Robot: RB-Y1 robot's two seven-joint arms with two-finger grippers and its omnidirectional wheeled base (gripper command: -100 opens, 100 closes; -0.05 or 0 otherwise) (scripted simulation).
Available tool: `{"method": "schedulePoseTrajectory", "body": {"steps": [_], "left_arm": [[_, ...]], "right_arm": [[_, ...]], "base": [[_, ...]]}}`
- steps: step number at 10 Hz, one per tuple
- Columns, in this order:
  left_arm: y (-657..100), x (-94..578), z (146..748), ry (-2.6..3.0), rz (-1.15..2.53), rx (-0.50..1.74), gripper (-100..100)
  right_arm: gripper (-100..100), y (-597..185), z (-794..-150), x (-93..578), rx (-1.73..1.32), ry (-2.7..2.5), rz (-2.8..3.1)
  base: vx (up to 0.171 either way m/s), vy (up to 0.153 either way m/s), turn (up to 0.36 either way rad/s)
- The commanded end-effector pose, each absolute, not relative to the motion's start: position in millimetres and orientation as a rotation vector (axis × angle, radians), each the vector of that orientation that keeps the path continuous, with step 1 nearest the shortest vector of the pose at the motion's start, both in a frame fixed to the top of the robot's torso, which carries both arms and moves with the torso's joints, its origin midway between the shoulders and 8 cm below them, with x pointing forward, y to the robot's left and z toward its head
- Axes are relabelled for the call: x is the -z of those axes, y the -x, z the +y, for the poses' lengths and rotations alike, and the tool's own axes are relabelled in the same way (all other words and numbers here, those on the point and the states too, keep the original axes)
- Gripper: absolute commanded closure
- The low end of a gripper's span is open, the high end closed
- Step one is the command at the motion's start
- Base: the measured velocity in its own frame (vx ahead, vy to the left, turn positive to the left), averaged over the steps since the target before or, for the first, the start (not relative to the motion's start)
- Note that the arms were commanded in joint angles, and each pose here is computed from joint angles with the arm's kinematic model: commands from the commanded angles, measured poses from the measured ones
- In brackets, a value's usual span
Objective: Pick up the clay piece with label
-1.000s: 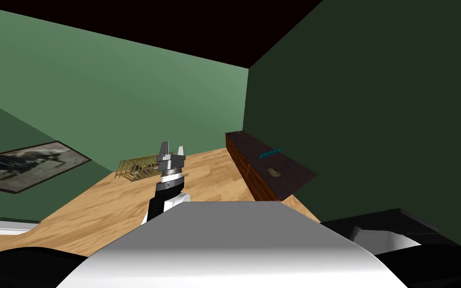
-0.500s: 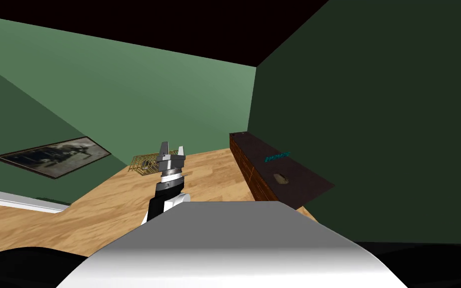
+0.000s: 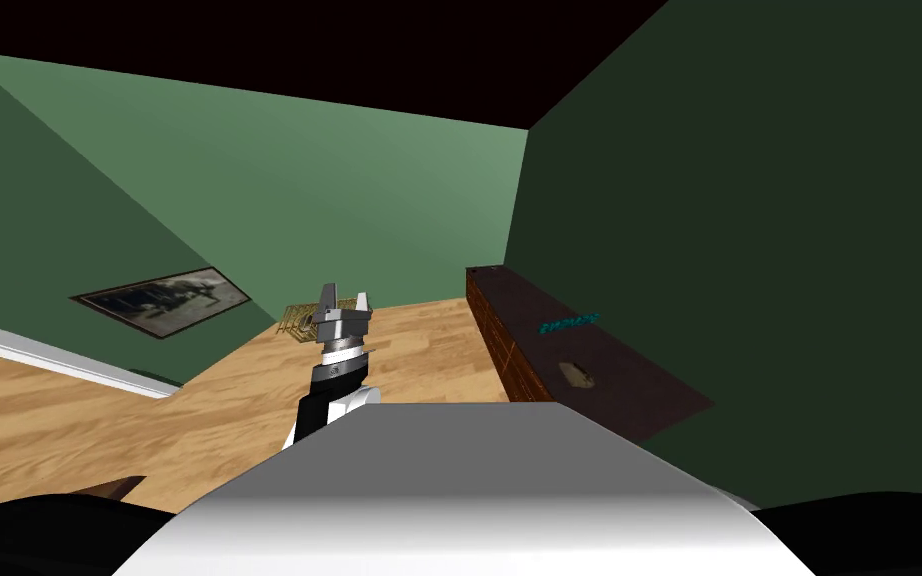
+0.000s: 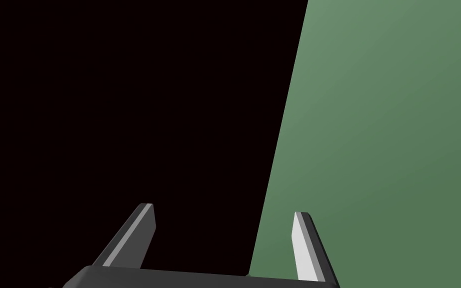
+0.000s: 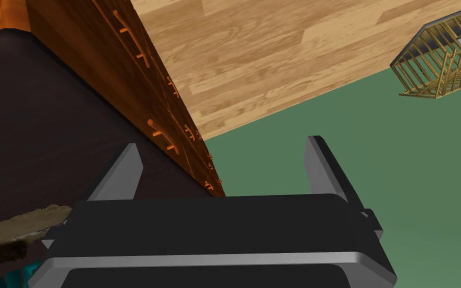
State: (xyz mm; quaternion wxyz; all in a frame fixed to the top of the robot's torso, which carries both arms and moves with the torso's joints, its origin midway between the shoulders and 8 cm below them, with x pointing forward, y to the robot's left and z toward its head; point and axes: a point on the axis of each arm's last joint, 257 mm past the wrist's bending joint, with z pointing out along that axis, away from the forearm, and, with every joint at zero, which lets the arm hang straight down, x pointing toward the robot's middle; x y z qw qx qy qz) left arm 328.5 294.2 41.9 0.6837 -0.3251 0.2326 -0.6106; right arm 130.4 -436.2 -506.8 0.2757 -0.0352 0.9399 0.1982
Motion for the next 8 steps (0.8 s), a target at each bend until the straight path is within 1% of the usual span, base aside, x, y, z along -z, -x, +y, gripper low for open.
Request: {"method": "schedulePoseTrajectory", "body": {"steps": [1, 3, 4, 5, 6, 8], "left_arm": [[-328, -42, 294, 0.729, 0.521, 1.369, 0], [-328, -42, 294, 0.729, 0.521, 1.369, 0], [-328, -42, 294, 0.729, 0.521, 1.369, 0], [-328, -42, 294, 0.729, 0.521, 1.369, 0], [-328, -42, 294, 0.729, 0.521, 1.369, 0], [-328, -42, 294, 0.729, 0.522, 1.369, 0]], "right_arm": [[-100, -127, -442, 510, -0.521, 0.095, 2.538], [-100, -118, -465, 513, -0.464, 0.127, 2.586], [-100, -111, -487, 514, -0.408, 0.157, 2.629], [-100, -110, -488, 514, -0.407, 0.156, 2.63], [-100, -104, -508, 514, -0.357, 0.186, 2.666], [-100, -87, -550, 511, -0.249, 0.222, 2.743]], "base": [[0.05, -0.03, -0.027], [0.092, -0.05, 0.168], [0.111, -0.061, 0.213], [0.098, -0.064, 0.086], [0.116, -0.085, 0.115], [0.182, -0.148, 0.261]]}}
